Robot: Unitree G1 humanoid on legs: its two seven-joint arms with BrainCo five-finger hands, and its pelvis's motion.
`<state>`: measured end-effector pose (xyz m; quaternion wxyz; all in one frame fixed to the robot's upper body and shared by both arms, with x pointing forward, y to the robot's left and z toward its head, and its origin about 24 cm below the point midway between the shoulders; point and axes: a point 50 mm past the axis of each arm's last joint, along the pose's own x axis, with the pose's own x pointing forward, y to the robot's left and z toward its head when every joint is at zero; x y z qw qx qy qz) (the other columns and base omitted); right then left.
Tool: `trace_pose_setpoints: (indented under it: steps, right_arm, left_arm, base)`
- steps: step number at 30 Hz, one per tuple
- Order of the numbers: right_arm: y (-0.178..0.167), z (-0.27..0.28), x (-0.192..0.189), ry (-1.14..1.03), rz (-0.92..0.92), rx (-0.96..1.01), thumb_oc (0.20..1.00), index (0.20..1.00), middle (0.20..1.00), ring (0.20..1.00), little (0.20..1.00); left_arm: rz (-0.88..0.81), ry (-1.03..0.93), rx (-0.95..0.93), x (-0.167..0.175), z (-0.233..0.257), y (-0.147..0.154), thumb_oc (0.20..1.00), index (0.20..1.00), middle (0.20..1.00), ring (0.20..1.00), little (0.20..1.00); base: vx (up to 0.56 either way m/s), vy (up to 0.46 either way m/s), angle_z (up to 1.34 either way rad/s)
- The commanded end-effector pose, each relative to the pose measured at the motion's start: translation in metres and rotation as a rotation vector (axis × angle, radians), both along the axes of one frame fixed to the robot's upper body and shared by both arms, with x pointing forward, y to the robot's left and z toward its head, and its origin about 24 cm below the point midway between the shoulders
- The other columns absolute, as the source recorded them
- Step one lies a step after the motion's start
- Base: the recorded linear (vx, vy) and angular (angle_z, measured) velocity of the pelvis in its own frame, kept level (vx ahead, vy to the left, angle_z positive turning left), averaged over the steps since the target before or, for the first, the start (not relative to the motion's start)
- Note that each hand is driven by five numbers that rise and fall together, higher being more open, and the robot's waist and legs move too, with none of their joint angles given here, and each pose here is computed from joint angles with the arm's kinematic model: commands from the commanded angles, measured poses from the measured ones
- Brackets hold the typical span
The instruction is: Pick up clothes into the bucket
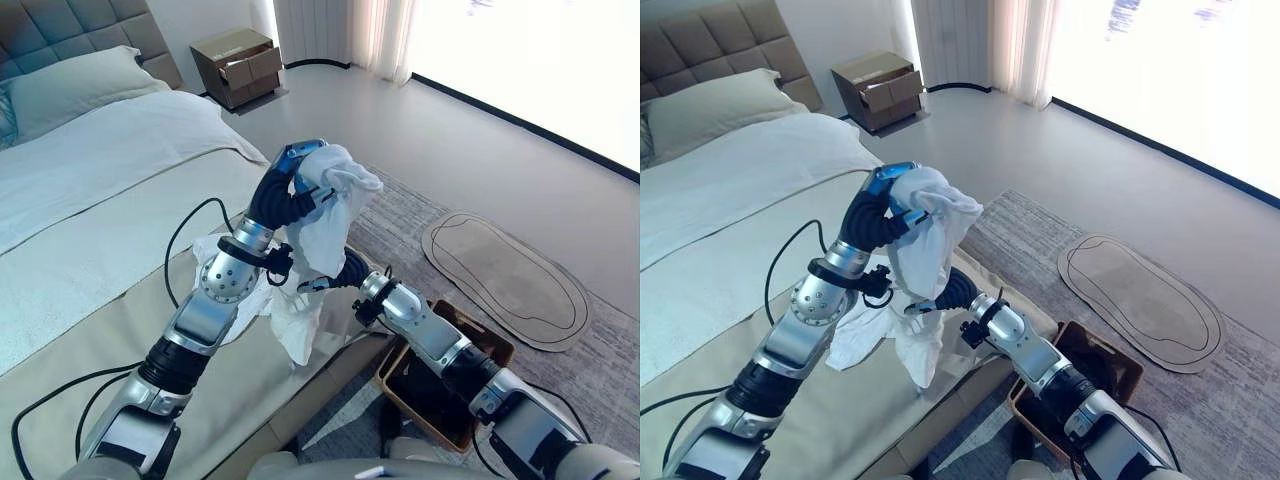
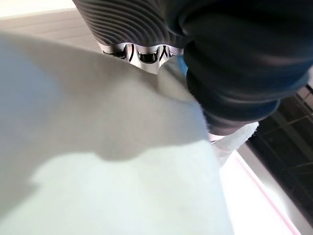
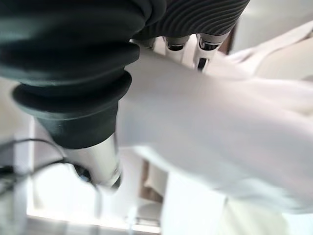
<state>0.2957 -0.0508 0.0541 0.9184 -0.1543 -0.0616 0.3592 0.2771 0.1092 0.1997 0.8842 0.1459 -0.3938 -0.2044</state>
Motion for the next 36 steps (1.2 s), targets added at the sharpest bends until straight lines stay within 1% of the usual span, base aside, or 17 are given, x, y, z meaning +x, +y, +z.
trace_pose_setpoints:
  steps: [1,3,4,6,18,19,22,24,25,26,27,28,29,30,33,34,36]
  right_arm:
    - [0.012,0.021,0.012,-0.109,-0.022,-0.002,0.2,0.2,0.2,0.2,0.2]
    - [0.012,0.021,0.012,-0.108,-0.023,-0.002,0.2,0.2,0.2,0.2,0.2]
    - [0.005,0.018,0.011,-0.09,-0.067,0.027,0.2,0.2,0.2,0.2,0.2]
    - [0.002,0.017,0.011,-0.083,-0.083,0.037,0.2,0.2,0.2,0.2,0.2]
    - [-0.047,-0.001,0.003,-0.022,-0.274,0.119,0.2,0.2,0.2,0.2,0.2]
    - [-0.057,-0.003,0.0,-0.001,-0.314,0.163,0.2,0.2,0.2,0.2,0.2]
    - [-0.069,-0.004,-0.004,0.01,-0.353,0.214,0.2,0.2,0.2,0.2,0.2]
    - [-0.087,-0.003,-0.009,0.018,-0.423,0.297,0.2,0.2,0.2,0.2,0.2]
    - [-0.097,0.002,-0.012,0.016,-0.463,0.391,0.2,0.2,0.2,0.2,0.2]
    - [-0.097,0.002,-0.012,0.017,-0.463,0.391,0.2,0.2,0.2,0.2,0.2]
    - [-0.109,0.012,-0.015,-0.03,-0.503,0.463,0.2,0.2,0.2,0.2,0.2]
    - [-0.109,0.012,-0.015,-0.029,-0.504,0.463,0.2,0.2,0.2,0.2,0.2]
    - [-0.114,0.019,-0.018,-0.056,-0.514,0.502,0.2,0.2,0.2,0.2,0.2]
    - [-0.123,0.029,-0.02,-0.108,-0.545,0.548,0.2,0.2,0.2,0.2,0.2]
    - [-0.131,0.039,-0.024,-0.159,-0.577,0.598,0.2,0.2,0.2,0.2,0.2]
    - [-0.131,0.039,-0.024,-0.158,-0.577,0.598,0.2,0.2,0.2,0.2,0.2]
    - [-0.138,0.048,-0.026,-0.2,-0.601,0.662,0.2,0.2,0.2,0.2,0.2]
  left_arm:
    - [-0.142,-0.194,-0.102,-0.012,0.051,-0.018,0.2,0.2,0.2,0.2,0.2]
    - [-0.143,-0.194,-0.102,-0.012,0.051,-0.018,0.2,0.2,0.2,0.2,0.2]
    - [-0.138,-0.196,-0.115,-0.012,0.051,-0.017,0.2,0.2,0.2,0.2,0.2]
    - [-0.131,-0.191,-0.118,-0.012,0.05,-0.016,0.2,0.2,0.2,0.2,0.2]
    - [-0.088,-0.147,-0.167,-0.011,0.04,-0.004,0.2,0.2,0.2,0.2,0.2]
    - [-0.072,-0.135,-0.174,-0.01,0.036,0.0,0.2,0.2,0.2,0.2,0.2]
    - [-0.053,-0.112,-0.187,-0.01,0.031,0.006,0.2,0.2,0.2,0.2,0.2]
    - [-0.01,-0.061,-0.213,-0.007,0.018,0.015,0.2,0.2,0.2,0.2,0.2]
    - [0.029,-0.01,-0.228,-0.005,0.004,0.022,0.2,0.2,0.2,0.2,0.2]
    - [0.029,-0.009,-0.228,-0.005,0.004,0.021,0.2,0.2,0.2,0.2,0.2]
    - [0.086,0.043,-0.242,-0.002,-0.011,0.031,0.2,0.2,0.2,0.2,0.2]
    - [0.085,0.044,-0.243,-0.003,-0.012,0.031,0.2,0.2,0.2,0.2,0.2]
    - [0.109,0.085,-0.25,-0.001,-0.022,0.035,0.592,0.592,0.592,0.592,0.592]
    - [0.149,0.181,-0.238,0.0,-0.047,0.04,1.0,1.0,1.0,1.0,1.0]
    - [0.171,0.273,-0.185,-0.003,-0.071,0.043,1.0,1.0,1.0,1.0,1.0]
    - [0.171,0.273,-0.185,-0.003,-0.071,0.043,1.0,1.0,1.0,1.0,1.0]
    - [0.19,0.388,-0.125,-0.005,-0.1,0.046,1.0,1.0,1.0,1.0,1.0]
  base:
    - [0.0,0.0,0.0]
    - [0.0,0.0,0.0]
    - [0.0,0.0,0.0]
    - [0.0,0.0,0.0]
    - [0.0,0.0,0.0]
    - [0.0,0.0,0.0]
    - [0.0,0.0,0.0]
    - [0.0,0.0,0.0]
    - [0.0,0.0,0.0]
    - [-0.01,-0.005,-0.04]
    - [-0.01,-0.004,-0.07]
    - [-0.01,-0.002,-0.11]
    - [-0.01,-0.003,-0.11]
    - [-0.01,-0.003,-0.11]
    - [0.0,-0.001,-0.07]
    - [0.0,-0.002,-0.04]
    - [0.0,0.0,0.0]
